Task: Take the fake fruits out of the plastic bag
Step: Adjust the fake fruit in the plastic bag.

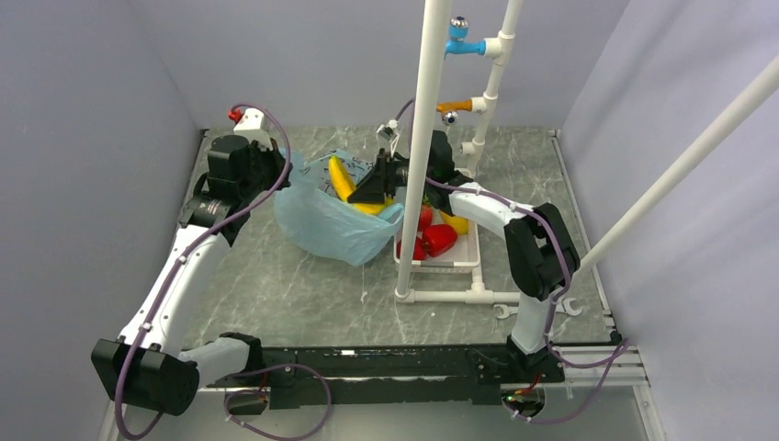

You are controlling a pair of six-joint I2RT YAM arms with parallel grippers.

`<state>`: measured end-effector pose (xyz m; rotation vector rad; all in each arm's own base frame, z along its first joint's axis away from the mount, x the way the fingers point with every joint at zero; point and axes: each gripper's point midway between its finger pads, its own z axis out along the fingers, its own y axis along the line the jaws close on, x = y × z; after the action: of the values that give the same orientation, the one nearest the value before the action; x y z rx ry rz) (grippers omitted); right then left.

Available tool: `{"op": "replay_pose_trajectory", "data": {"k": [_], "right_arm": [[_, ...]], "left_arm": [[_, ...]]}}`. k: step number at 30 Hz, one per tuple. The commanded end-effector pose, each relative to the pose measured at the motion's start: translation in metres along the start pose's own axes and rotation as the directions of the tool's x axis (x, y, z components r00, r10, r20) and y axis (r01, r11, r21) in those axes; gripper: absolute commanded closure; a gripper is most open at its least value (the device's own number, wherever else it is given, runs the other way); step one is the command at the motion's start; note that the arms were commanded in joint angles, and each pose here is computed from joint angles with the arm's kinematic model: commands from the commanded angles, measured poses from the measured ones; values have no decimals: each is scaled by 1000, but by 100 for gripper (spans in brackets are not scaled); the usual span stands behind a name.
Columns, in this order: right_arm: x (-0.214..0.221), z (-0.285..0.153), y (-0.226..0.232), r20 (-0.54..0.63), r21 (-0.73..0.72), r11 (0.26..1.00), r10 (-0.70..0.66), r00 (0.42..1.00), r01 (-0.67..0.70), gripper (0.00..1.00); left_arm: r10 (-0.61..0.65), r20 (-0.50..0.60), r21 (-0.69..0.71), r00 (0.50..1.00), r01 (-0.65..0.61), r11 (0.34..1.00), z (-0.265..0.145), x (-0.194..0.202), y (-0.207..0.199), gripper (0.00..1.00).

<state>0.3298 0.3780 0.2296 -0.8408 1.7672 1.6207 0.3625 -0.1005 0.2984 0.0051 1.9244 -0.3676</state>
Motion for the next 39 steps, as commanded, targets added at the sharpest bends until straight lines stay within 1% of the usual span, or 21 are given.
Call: {"op": "replay_pose_trajectory", "data": {"k": [1,6,8,13,15,17,20,22,27,29,33,36,39], "right_arm": [[-22,-5,44,69,-156,984,-72,995,82,93],[-17,-4,51,65,-248,968,-22,998,37,93],[-25,-7,58,105,-283,958,-27,994,56,93],[-47,-6,66,167,-316,949,60,984,-5,94],[-56,-5,64,194,-296,955,64,979,-4,94],[-66,-5,60,231,-240,971,51,972,6,94],[-79,-6,48,278,-89,996,9,961,16,94],[-87,-11,42,310,17,1000,-21,950,17,95],[-121,-28,56,396,122,991,-97,913,53,97],[-132,-30,62,428,122,992,-90,899,41,97],[-145,-30,79,486,45,998,-62,872,46,96],[-150,-26,80,531,26,998,-58,845,52,96],[-149,-13,75,531,20,998,-64,845,63,95]], "left_arm": [[6,50,9,999,-6,1000,-3,-17,-4,100],[8,38,17,999,-9,1000,0,-15,-6,100],[6,27,31,1000,-7,1000,2,-13,-8,100],[5,26,51,1000,-6,999,2,-13,-12,100],[8,24,62,1000,-9,998,2,-13,-14,100],[10,20,73,1000,-11,997,3,-12,-16,100],[12,18,70,1000,-13,997,3,-13,-15,100],[11,19,70,1000,-13,997,2,-13,-15,100],[9,18,90,1000,-11,996,2,-13,-19,100],[8,8,105,1000,-8,994,3,-12,-22,100],[10,-14,134,1000,-8,991,6,-9,-27,100],[20,-20,165,1000,-16,986,6,-7,-34,100],[32,-13,187,999,-29,982,4,-8,-39,100]]}}
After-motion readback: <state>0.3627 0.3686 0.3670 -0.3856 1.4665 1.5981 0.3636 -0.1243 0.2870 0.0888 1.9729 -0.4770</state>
